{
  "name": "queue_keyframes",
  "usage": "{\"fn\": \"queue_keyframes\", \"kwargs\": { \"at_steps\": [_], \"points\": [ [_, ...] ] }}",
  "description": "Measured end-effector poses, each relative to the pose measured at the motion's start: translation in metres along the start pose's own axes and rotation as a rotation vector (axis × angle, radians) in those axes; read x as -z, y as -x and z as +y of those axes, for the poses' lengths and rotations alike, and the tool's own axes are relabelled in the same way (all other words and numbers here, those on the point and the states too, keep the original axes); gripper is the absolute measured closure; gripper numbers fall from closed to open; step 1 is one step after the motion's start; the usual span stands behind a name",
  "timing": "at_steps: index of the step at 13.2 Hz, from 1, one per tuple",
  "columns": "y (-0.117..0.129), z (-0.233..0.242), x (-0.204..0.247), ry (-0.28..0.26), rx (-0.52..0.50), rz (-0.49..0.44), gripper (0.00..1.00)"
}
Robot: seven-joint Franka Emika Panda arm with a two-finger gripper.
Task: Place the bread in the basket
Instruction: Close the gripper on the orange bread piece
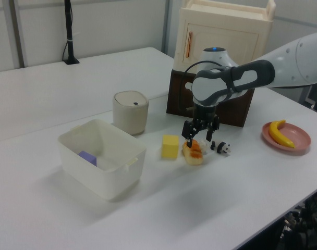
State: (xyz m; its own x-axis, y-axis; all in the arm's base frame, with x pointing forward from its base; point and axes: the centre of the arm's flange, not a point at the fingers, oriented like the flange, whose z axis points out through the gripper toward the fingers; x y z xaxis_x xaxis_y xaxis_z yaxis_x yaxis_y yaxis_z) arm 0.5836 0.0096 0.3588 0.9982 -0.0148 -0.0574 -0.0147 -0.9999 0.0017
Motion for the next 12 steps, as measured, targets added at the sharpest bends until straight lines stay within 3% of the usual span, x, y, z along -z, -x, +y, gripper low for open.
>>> {"fn": "queue_keyframes", "kwargs": {
  "at_steps": [10, 11, 12],
  "points": [
    [-0.01, -0.015, -0.033, 0.022, 0.042, -0.016, 0.01],
    [-0.01, -0.015, -0.037, 0.03, 0.048, -0.022, 0.06],
    [-0.011, -0.014, -0.039, 0.033, 0.049, -0.024, 0.19]
  ]
}}
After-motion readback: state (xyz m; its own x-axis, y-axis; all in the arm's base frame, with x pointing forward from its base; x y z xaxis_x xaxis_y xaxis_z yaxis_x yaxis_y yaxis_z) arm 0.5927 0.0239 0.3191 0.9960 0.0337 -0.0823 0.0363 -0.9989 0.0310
